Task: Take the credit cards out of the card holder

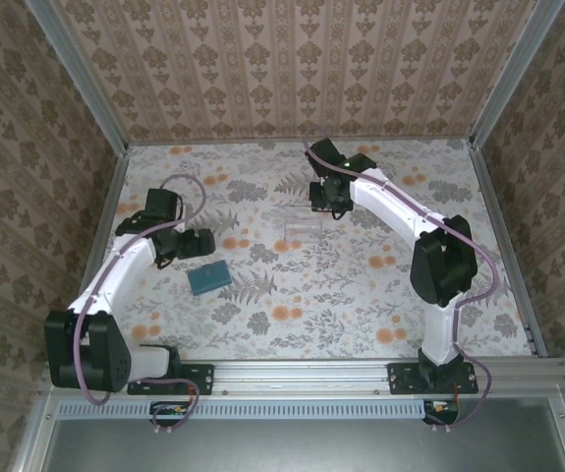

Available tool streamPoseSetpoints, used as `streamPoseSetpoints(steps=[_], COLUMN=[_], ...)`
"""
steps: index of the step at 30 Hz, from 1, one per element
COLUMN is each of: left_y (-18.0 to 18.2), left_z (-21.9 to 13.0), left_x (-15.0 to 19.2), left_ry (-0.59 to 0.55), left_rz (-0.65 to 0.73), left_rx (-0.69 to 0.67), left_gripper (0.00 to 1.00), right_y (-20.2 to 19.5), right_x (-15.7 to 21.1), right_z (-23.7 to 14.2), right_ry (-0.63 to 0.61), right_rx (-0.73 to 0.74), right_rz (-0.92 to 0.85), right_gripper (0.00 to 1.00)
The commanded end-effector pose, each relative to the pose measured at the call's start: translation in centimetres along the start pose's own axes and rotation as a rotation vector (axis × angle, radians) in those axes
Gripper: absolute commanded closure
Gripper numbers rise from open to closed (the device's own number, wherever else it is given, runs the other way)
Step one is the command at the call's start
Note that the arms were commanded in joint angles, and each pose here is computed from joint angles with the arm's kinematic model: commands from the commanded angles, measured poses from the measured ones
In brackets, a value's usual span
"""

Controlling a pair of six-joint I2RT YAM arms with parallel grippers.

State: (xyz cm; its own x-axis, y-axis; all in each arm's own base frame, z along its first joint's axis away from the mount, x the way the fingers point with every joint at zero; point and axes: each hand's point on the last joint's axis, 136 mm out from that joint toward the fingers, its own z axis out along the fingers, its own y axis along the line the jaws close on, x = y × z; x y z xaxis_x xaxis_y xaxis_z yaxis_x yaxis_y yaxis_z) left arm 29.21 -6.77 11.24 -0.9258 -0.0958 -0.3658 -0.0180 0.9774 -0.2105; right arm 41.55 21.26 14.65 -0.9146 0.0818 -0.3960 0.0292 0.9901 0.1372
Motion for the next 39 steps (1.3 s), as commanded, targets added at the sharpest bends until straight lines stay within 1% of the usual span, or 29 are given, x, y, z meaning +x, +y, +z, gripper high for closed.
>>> streamPoseSetpoints(steps=[1,5,6,11,13,15,18,20,23,26,31,39], left_y=[-2.9,-2.4,-2.3,-1.8,-1.6,-1.9,-2.7,-2.9,-2.9,-3.3,-3.6,-5.9], left_z=[1.5,3.9,4.4,6.8,7.4,7.7,7.5,7.3,6.7,6.0,5.1,4.4], left_x=[-0.8,-0.9,-0.8,0.3,0.9,1.7,3.0,4.1,5.5,6.9,9.3,13.8], left_ry=[-0.011,0.048,0.064,0.157,0.19,0.219,0.238,0.25,0.265,0.272,0.31,0.383], left_rz=[-0.008,0.011,0.02,0.04,0.037,0.035,0.037,0.052,0.06,0.063,0.063,0.108], left_rx=[0.16,0.123,0.118,0.104,0.091,0.108,0.134,0.115,0.088,0.076,0.039,0.042], left_gripper=[0.04,0.04,0.04,0.03,0.01,0.01,0.0,0.0,0.0,0.0,0.0,0.0], right_y=[1.2,0.9,0.8,0.4,0.4,0.3,0.1,0.1,0.2,0.2,0.1,0.2], right_x=[0.7,1.2,1.3,1.8,1.9,2.0,2.2,2.3,2.4,2.3,2.3,2.3], right_z=[-0.9,-1.0,-1.0,-1.3,-1.4,-1.4,-1.5,-1.6,-1.7,-1.9,-2.1,-2.9], right_ry=[0.007,0.011,0.011,0.015,0.011,0.011,0.015,0.017,0.018,0.014,0.012,0.0], right_rx=[-0.079,-0.075,-0.073,-0.071,-0.078,-0.076,-0.076,-0.08,-0.085,-0.085,-0.087,-0.102], right_rz=[0.004,-0.005,-0.007,-0.015,-0.017,-0.018,-0.02,-0.02,-0.021,-0.029,-0.035,-0.038], right_gripper=[0.7,0.68,0.67,0.65,0.6,0.58,0.57,0.56,0.5,0.47,0.46,0.44])
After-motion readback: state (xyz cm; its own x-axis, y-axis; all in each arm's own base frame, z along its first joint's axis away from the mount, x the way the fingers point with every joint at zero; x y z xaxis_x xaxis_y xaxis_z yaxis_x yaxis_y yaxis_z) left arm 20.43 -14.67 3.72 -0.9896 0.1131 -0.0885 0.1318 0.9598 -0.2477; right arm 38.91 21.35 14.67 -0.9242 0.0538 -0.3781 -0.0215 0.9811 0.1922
